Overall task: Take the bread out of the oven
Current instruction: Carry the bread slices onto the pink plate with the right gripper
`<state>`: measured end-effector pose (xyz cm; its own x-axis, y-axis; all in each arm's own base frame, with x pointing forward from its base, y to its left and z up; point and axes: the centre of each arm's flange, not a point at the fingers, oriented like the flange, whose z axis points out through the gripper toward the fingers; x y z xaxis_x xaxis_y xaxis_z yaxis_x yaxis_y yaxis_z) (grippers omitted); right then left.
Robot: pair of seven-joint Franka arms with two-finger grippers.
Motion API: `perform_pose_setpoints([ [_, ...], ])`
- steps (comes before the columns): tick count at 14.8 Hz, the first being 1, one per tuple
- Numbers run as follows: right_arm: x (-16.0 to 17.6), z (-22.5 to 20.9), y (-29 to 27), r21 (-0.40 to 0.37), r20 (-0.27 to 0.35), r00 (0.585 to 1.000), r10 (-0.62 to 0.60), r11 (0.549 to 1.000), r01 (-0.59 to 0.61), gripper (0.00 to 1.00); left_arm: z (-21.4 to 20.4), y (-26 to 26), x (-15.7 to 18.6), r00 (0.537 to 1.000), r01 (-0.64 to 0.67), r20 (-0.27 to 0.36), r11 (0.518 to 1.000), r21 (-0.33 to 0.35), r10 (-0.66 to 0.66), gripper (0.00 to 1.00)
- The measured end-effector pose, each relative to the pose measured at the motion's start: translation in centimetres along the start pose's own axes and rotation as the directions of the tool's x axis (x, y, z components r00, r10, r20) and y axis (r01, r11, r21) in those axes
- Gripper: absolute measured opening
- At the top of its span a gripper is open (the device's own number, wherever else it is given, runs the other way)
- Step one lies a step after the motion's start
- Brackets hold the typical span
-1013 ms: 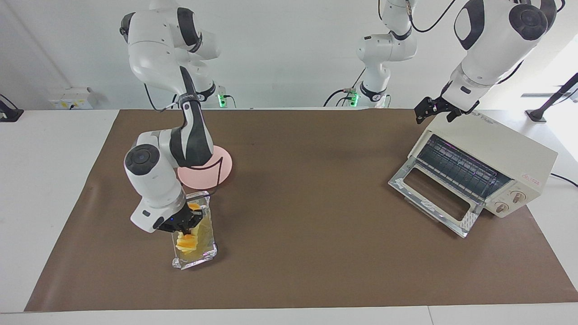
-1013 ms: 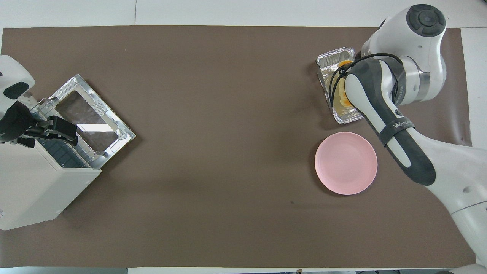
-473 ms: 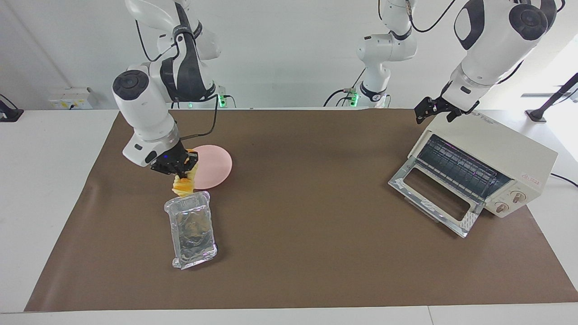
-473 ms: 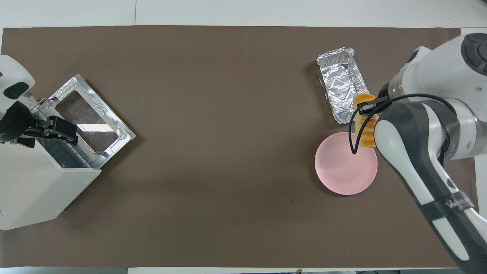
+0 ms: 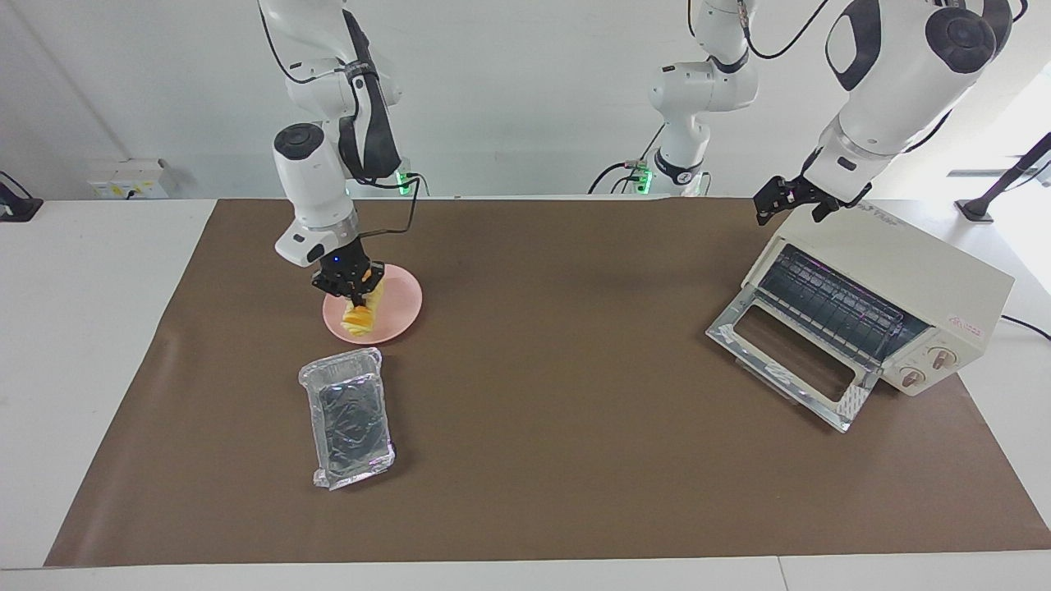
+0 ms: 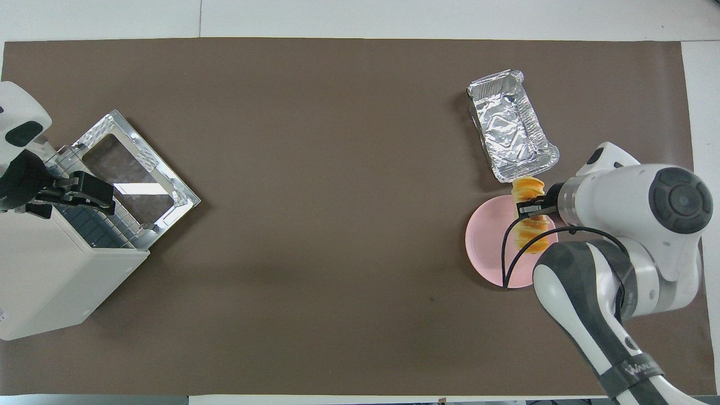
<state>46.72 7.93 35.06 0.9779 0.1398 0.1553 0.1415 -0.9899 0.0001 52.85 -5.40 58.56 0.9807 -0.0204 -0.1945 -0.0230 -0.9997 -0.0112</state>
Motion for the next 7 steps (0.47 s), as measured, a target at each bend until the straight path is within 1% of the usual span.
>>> perform_pose_setpoints([
  [3, -1.4, 1.3, -2.4, 0.010, -0.034, 0.999, 0.001, 1.000, -0.001, 0.07, 0.0, 0.0, 0.0, 1.000, 0.000, 0.000, 1.000, 0.000, 0.000, 1.00],
  [7, -1.8, 1.8, -2.5, 0.011, -0.039, 0.999, 0.002, 1.000, -0.002, 0.07, 0.0, 0.0, 0.0, 1.000, 0.000, 0.000, 1.000, 0.000, 0.000, 1.00],
])
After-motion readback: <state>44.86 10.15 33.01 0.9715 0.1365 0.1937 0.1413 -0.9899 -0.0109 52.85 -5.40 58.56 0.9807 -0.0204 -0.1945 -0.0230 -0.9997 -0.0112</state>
